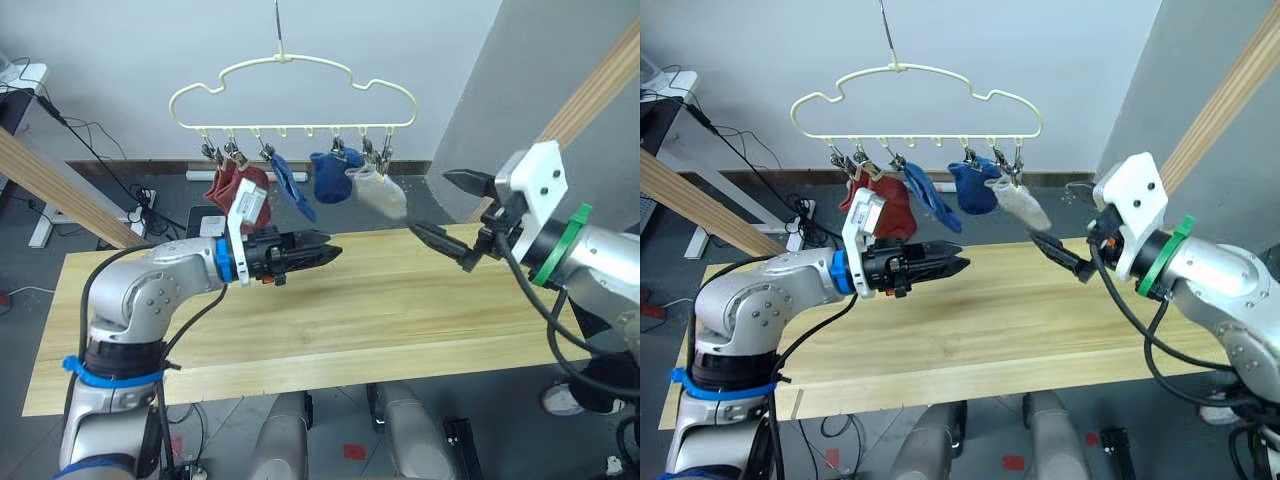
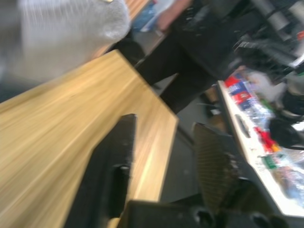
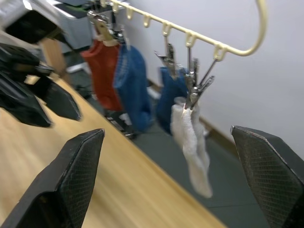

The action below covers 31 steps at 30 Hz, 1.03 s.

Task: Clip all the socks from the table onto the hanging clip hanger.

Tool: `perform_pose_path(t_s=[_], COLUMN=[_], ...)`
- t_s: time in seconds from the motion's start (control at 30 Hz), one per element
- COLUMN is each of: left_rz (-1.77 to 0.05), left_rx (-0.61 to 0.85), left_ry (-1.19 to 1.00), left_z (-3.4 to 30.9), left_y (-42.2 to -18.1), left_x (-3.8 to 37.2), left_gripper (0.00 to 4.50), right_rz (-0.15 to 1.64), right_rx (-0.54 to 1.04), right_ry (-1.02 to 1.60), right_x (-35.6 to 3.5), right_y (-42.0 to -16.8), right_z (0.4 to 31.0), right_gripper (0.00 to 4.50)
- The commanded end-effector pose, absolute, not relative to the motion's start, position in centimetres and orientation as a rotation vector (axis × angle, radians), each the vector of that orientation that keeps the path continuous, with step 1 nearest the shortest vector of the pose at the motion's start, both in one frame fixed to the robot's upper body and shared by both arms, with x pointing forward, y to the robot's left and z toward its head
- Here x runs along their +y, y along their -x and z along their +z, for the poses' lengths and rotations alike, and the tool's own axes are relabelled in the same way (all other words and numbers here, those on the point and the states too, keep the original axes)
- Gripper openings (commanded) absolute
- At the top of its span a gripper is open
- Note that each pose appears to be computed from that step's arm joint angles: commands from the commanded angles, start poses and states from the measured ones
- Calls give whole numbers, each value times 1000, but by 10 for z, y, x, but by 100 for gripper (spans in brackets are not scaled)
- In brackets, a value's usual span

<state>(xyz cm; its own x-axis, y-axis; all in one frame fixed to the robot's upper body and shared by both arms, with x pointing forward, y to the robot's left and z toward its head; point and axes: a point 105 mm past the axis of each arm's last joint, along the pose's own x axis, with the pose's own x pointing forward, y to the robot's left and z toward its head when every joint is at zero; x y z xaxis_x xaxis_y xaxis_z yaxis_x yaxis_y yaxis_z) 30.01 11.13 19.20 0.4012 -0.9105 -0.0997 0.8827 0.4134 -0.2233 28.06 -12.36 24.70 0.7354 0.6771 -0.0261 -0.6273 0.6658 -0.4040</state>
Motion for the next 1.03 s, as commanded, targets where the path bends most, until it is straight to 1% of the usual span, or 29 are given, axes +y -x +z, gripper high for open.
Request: perform_pose_path(t_s=[0.03, 0.07, 0.1, 0.13, 0.2, 0.3, 0.37, 0.5, 0.6, 0.7, 0.97, 1.03], left_rz=[-1068, -984, -922, -826, -705, -589, -485, -356, -357, -330, -368, -370], left_rx=[135, 118, 107, 97, 94, 110, 136, 165, 178, 168, 158, 158], left_ry=[77, 45, 20, -14, -51, -75, -129, -219, -260, -236, -199, -230], left_z=[203, 199, 196, 191, 183, 173, 163, 151, 145, 143, 143, 144], left_y=[-297, -296, -295, -293, -289, -284, -283, -281, -276, -273, -270, -270], left_x=[122, 134, 143, 158, 176, 194, 211, 232, 234, 236, 233, 234], left_gripper=[333, 358, 371, 398, 441, 448, 448, 448, 448, 448, 448, 448], right_rz=[733, 726, 720, 711, 705, 681, 657, 628, 589, 539, 564, 567], right_rx=[-216, -201, -190, -165, -140, -117, -107, -100, -89, -48, -73, -72], right_ry=[460, 447, 437, 409, 392, 375, 353, 370, 352, 275, 325, 329], right_x=[-122, -125, -127, -129, -130, -136, -141, -150, -158, -164, -160, -159], right_y=[-274, -276, -278, -280, -283, -286, -291, -296, -298, -300, -297, -298], right_z=[251, 244, 239, 231, 220, 210, 206, 200, 197, 187, 189, 189], right_gripper=[450, 450, 450, 450, 450, 450, 450, 450, 450, 450, 450, 450])
